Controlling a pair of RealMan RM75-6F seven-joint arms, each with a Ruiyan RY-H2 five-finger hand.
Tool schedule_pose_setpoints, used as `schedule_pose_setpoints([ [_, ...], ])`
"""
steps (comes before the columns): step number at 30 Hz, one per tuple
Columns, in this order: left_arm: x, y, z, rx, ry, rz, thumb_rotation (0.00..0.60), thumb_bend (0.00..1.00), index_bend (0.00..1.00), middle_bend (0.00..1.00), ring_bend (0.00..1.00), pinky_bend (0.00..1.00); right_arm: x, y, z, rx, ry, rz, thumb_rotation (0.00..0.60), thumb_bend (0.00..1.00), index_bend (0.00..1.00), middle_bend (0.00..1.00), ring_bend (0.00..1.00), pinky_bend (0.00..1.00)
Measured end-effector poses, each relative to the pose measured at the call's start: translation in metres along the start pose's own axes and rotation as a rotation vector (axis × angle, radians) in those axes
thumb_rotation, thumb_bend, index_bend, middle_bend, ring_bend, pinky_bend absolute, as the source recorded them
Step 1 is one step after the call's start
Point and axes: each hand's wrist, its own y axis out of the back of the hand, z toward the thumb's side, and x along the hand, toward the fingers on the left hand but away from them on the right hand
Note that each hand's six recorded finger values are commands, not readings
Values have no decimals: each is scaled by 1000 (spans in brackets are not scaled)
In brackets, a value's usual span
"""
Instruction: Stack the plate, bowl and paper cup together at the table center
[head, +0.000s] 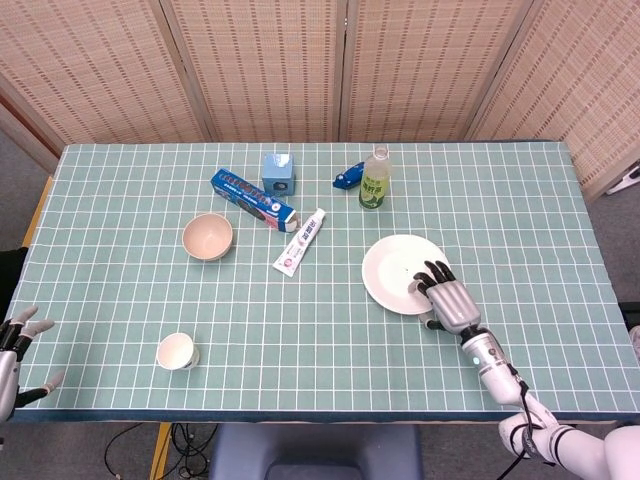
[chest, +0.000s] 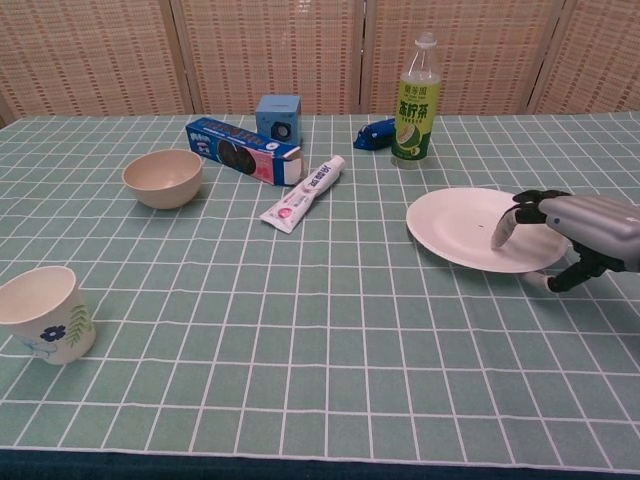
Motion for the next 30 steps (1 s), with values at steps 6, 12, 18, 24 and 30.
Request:
schedule_pose_setpoints([
  [6,0,1,-2,-5,5,2,600,166,249,134,151,254,-7,12,4,-16,11,-34,600,410,425,251,0,8],
  [12,0,1,-1,-8,4,-2,600,166,249,134,151,254,-13,27,7,-41,24,-89,600,425,431,254,0,8],
  [18,0,2,1,-11,1,-2,600,166,250,134,151,254,-17,42,11,-61,38,-153,600,426,478,273,10,8],
  [24,0,3,3,-11,-2,-2,600,166,250,134,151,254,-20,54,16,-62,59,-209,600,427,522,295,22,8],
  [30,1,4,4,-11,-6,-1,600,166,250,134,151,254,-20,69,30,-13,129,-272,600,427,531,304,30,8],
])
